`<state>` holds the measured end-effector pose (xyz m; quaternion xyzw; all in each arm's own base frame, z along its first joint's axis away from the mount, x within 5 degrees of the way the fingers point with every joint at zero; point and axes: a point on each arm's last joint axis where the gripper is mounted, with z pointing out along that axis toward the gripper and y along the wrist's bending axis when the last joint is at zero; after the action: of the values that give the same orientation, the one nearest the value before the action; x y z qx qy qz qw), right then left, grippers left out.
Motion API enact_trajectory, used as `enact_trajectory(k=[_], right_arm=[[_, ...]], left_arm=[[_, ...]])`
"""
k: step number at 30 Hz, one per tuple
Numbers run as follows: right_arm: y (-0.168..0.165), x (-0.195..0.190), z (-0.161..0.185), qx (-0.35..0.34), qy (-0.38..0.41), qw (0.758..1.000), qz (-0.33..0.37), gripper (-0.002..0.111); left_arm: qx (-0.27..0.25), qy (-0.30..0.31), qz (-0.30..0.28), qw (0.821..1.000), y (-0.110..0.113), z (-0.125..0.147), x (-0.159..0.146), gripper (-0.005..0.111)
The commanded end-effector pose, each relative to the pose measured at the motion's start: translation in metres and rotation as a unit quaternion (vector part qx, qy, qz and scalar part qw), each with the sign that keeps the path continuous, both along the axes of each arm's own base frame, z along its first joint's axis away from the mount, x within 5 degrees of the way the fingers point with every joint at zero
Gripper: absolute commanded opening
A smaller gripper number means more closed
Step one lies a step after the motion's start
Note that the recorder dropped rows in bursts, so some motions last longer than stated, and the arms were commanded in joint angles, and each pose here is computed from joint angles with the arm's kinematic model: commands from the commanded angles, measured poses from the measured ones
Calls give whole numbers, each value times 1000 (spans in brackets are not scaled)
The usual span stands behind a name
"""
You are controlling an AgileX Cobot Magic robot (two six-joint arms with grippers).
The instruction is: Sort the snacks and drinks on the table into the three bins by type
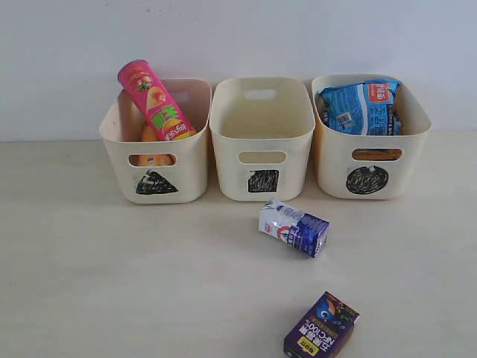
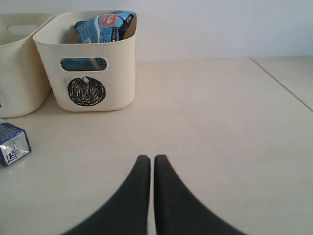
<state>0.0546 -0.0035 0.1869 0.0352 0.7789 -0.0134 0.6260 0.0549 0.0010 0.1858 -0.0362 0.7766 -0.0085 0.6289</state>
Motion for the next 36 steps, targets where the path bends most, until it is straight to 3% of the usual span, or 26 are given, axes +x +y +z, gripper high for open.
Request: enact_trajectory(k=[1,13,17,18,19,21,22,26,29,31,34,36], right_arm=[[0,0,-2,-6,3,1000,3,0],[0,-1,-3,-2,10,1000,2,0],[0,-1,-3,-2,10,1000,2,0],[0,-1,-3,-1,11,1000,2,0],[0,-1,-3,0,10,1000,3,0],[0,-1,-3,0,10,1000,3,0],[0,-1,-3,0,10,1000,3,0],[0,-1,-3,0,10,1000,3,0],[0,-1,-3,0,10,1000,3,0],[0,-1,-3,0,10,1000,3,0],[0,-1,-3,0,10,1000,3,0],[0,-1,-3,0,10,1000,3,0]], left_arm=[[-3,-7,-1,1000,0,2,0,4],[-3,-7,-1,1000,0,2,0,4],[28,-8,-4,1000,0,2,0,4],[80,-22,-5,997,2,5,0,4],[78,-46,-3,996,2,9,1,4],[-42,-104,8,994,1,19,2,4],[-103,-147,16,984,2,27,1,4],[-91,-303,35,948,8,54,-6,4],[-144,-355,26,923,9,63,-10,4],[-141,-381,17,914,8,77,-14,4],[-135,-380,15,915,7,107,-7,4],[-119,-358,11,926,6,132,5,4]])
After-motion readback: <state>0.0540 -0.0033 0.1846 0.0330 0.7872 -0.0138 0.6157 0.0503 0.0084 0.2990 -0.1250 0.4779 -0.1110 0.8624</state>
